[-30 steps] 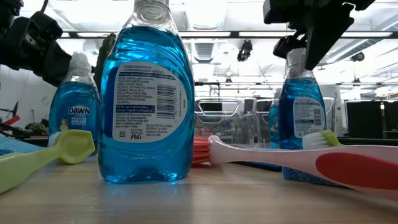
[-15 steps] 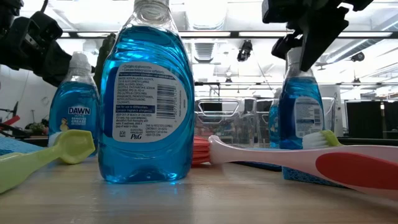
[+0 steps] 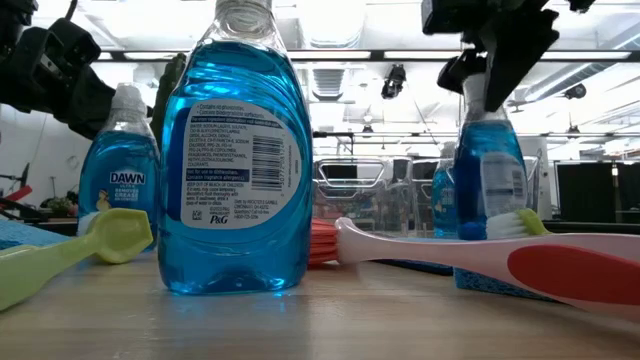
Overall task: Pick & Place Kitchen Sink Supplies
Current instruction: Put the blue dishwashing liquid bottle into the right transparent bin
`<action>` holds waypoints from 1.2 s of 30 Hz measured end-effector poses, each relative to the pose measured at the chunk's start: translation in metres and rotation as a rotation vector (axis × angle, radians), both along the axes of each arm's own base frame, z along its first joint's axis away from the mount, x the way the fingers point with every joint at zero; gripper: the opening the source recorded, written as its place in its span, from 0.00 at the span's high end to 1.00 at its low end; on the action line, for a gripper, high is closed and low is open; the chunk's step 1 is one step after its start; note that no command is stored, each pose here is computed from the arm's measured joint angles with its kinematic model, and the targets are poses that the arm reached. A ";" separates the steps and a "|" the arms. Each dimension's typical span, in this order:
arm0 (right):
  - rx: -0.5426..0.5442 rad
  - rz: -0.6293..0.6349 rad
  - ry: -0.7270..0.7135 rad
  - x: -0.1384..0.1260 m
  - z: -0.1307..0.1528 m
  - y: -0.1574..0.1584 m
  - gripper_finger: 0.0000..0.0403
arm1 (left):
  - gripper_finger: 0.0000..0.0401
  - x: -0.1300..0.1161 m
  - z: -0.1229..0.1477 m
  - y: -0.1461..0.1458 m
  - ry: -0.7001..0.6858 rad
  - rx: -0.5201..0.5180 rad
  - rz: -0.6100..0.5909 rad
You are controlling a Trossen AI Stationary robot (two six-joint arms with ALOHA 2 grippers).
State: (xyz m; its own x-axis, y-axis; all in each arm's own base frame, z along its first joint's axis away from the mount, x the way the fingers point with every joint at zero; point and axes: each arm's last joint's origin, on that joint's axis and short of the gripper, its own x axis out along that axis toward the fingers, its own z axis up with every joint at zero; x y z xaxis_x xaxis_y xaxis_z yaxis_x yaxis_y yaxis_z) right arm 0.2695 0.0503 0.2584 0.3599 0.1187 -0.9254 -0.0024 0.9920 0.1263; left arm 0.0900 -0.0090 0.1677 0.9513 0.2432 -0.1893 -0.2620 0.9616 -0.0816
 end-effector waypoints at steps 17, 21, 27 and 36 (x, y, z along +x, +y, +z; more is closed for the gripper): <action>-0.104 -0.078 -0.042 -0.004 0.080 -0.006 0.63 | 0.99 0.000 0.000 0.000 0.000 0.000 0.000; -0.128 -0.108 -0.060 -0.006 0.095 -0.010 0.63 | 0.99 0.000 0.000 0.000 0.000 0.000 0.000; -0.171 -0.147 -0.098 -0.009 0.114 -0.018 0.63 | 0.99 0.000 0.000 0.000 0.000 0.000 0.000; -0.215 -0.249 -0.047 -0.016 0.124 -0.047 0.63 | 0.99 0.000 0.000 0.000 0.000 0.000 0.000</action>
